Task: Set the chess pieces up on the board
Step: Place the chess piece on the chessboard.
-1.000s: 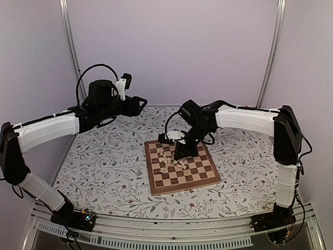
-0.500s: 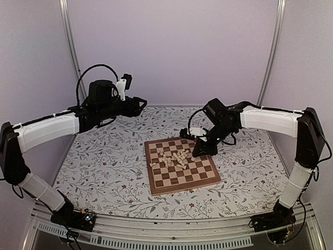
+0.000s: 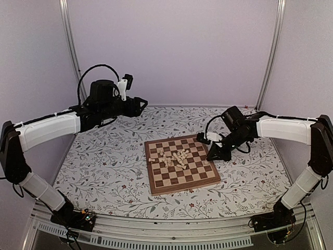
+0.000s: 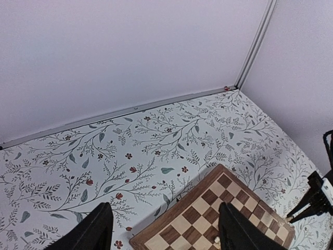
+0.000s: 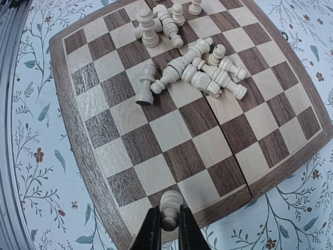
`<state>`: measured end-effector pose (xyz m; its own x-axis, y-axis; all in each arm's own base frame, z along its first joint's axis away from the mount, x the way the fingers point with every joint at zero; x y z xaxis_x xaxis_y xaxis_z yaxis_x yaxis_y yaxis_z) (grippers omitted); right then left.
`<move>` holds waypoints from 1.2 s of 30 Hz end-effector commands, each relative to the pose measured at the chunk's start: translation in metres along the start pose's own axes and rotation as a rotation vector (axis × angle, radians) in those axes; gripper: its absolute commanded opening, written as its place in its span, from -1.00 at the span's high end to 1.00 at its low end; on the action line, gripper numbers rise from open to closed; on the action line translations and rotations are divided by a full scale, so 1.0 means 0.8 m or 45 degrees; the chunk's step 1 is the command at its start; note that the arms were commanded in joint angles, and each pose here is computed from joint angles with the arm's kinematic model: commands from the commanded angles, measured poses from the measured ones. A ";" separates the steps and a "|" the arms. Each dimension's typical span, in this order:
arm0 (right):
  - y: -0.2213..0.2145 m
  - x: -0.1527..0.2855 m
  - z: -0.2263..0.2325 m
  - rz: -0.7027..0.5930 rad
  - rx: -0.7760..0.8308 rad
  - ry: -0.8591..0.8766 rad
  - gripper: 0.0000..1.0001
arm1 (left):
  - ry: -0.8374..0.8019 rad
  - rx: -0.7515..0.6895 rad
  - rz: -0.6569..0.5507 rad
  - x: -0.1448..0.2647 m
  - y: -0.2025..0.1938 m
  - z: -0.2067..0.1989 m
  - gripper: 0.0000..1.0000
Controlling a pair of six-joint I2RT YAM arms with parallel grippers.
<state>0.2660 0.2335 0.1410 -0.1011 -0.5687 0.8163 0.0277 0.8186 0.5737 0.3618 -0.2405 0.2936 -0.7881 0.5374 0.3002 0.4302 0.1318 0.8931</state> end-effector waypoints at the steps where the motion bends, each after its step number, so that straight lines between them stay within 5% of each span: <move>1: -0.001 -0.001 0.000 -0.040 0.003 -0.026 0.81 | -0.020 -0.013 0.005 -0.004 0.004 -0.007 -0.41; 36: -0.038 -0.014 0.034 0.056 -0.019 0.137 0.74 | -0.032 -0.018 0.039 -0.012 -0.002 -0.008 -0.41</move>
<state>0.2520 0.2235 0.1087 -0.0240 -0.5289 0.8484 0.0583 0.8464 0.5293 0.3651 -0.2438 0.2865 -0.7769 0.5396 0.3245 0.4500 0.1153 0.8856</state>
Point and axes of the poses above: each gripper's point midway between its finger pads, its own x axis back along the fingers, its own z axis along the line the jaws close on, y = z × x, the point moved 5 cm from there along x, back along the fingers, and after that the axes turned 9 degrees about x, right-handed, at the moved point
